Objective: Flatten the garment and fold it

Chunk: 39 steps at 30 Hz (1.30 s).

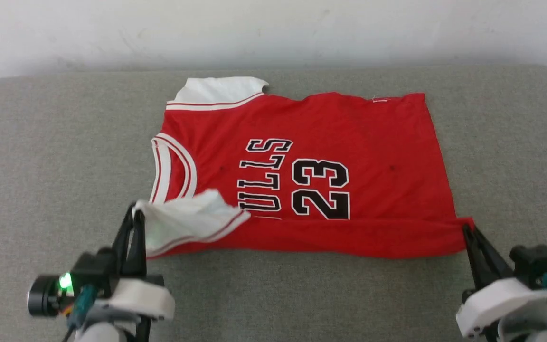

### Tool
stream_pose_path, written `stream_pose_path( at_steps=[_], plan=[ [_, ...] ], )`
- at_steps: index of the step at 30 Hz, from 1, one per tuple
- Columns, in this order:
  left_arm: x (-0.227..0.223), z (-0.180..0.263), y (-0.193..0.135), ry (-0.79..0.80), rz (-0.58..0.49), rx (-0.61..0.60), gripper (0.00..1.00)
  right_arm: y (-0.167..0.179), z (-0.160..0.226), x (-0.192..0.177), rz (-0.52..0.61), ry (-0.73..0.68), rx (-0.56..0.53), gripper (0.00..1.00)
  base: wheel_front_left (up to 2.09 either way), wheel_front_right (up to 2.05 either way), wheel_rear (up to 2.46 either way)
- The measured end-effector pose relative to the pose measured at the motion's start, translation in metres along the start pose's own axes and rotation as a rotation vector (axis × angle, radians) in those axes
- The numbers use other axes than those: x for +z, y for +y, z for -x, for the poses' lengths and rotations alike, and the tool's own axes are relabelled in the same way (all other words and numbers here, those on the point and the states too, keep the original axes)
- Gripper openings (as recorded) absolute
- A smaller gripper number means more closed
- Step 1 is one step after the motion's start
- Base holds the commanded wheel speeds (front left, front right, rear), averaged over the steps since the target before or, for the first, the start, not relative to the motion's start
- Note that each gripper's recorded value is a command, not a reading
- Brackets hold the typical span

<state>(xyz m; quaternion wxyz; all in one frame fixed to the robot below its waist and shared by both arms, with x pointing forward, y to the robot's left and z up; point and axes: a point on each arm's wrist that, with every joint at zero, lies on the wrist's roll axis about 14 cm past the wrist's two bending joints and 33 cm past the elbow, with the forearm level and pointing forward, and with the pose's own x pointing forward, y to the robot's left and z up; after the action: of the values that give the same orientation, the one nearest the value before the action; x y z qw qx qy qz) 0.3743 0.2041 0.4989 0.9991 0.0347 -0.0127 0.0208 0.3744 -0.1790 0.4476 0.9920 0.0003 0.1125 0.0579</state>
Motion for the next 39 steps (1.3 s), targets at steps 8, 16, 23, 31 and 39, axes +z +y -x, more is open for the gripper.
stream_pose_path(
  at_steps=[8,16,23,31,39],
  plan=[
    [0.015,-0.055,-0.002,-0.063,-0.042,-0.051,0.00,-0.003,-0.040,0.020,0.059,0.006,0.028,0.00,0.00,0.00,0.00],
    [-0.021,-0.094,-0.003,0.097,-0.072,-0.108,0.00,-0.011,-0.077,0.011,0.090,0.144,0.037,0.00,0.00,0.00,0.00],
    [-0.078,-0.105,0.000,0.382,-0.031,-0.116,0.00,-0.021,-0.095,-0.019,0.082,0.348,0.033,0.00,0.00,0.00,0.00],
    [-0.117,-0.100,-0.004,0.722,0.096,-0.170,0.00,-0.023,-0.100,-0.047,0.031,0.598,0.050,0.00,0.00,0.00,0.00],
    [-0.094,-0.104,0.010,0.605,0.129,-0.074,1.00,-0.027,-0.105,-0.024,-0.056,0.524,0.031,1.00,0.00,0.00,0.00]
  ],
)
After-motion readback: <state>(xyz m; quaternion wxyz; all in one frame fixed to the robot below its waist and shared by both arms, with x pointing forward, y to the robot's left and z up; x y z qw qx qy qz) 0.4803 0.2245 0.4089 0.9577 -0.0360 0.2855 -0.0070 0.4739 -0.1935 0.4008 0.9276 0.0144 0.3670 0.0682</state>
